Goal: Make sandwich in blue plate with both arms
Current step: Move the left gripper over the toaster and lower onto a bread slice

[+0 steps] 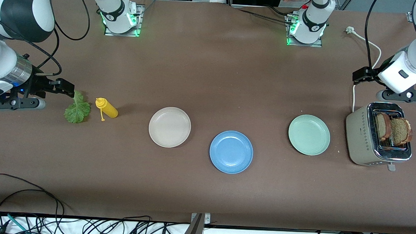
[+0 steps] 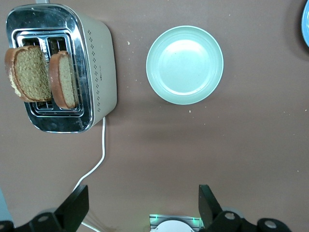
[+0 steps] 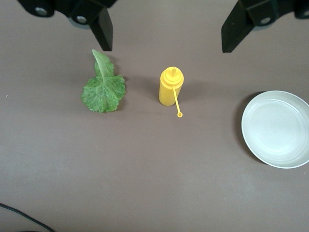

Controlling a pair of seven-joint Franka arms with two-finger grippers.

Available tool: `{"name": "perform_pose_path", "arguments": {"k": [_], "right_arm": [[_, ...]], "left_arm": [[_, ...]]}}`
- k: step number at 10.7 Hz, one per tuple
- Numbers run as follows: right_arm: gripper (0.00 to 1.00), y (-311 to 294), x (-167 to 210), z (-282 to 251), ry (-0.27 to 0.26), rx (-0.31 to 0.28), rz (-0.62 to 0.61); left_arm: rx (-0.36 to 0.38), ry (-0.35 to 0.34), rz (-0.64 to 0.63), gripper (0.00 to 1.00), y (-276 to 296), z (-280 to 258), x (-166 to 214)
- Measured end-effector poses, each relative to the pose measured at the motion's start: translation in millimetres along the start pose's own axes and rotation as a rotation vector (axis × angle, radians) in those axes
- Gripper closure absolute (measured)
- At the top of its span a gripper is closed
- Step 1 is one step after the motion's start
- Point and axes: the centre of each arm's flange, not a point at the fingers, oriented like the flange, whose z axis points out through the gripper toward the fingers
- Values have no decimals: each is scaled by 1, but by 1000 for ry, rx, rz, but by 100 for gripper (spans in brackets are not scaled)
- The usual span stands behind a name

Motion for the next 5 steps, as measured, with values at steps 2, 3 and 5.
{"name": "perform_pose_path", "arguments": {"k": [2,3,5], "right_arm": [[0,0,0,0,0,0,0],[0,0,0,0,0,0,0],[0,0,0,0,0,0,0]], "left_arm": [[1,0,2,0,1,0,0],[1,1,5,0,3,0,0],[1,0,5,0,3,0,0]]}}
